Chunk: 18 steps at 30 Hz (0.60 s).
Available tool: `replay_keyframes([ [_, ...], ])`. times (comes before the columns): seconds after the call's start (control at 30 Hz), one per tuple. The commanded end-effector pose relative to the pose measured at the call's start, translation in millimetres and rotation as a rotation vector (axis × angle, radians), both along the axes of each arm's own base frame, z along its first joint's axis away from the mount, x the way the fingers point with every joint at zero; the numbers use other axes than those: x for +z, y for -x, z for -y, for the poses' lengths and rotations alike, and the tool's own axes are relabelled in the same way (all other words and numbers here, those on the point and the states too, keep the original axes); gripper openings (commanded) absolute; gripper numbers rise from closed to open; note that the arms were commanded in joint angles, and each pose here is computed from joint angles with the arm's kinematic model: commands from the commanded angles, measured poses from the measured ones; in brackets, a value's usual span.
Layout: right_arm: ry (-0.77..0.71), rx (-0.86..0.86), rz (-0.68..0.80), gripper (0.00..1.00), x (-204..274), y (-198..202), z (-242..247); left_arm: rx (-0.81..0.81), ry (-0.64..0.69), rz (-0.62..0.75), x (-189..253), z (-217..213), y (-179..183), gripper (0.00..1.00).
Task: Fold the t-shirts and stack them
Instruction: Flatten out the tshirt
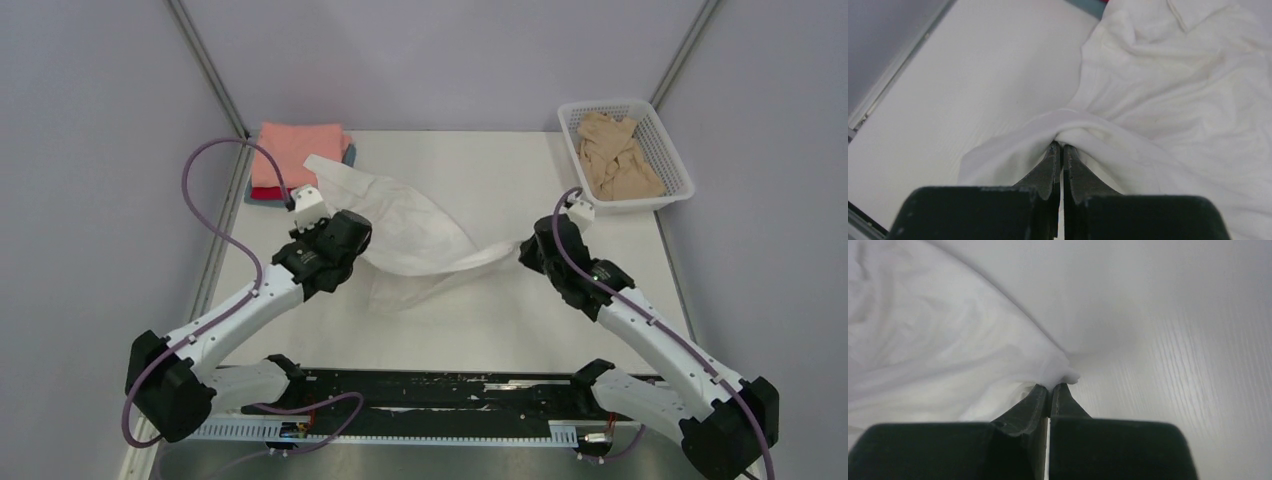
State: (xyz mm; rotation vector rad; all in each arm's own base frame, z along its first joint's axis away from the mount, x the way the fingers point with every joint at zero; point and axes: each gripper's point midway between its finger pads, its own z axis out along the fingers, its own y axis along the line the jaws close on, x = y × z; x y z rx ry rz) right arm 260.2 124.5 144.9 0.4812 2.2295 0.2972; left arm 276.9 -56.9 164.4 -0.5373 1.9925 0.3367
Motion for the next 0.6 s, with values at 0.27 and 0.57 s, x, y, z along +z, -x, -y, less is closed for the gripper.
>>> replay_keyframes([
  [0.27,-0.052,-0.009,0.758,0.00,275,-38,25,-0.202,-0.044,0.580,249,-15,-12,0.00],
  [0.57,-0.199,0.202,1.092,0.00,403,61,34,-0.879,0.030,0.986,417,27,105,0.00],
])
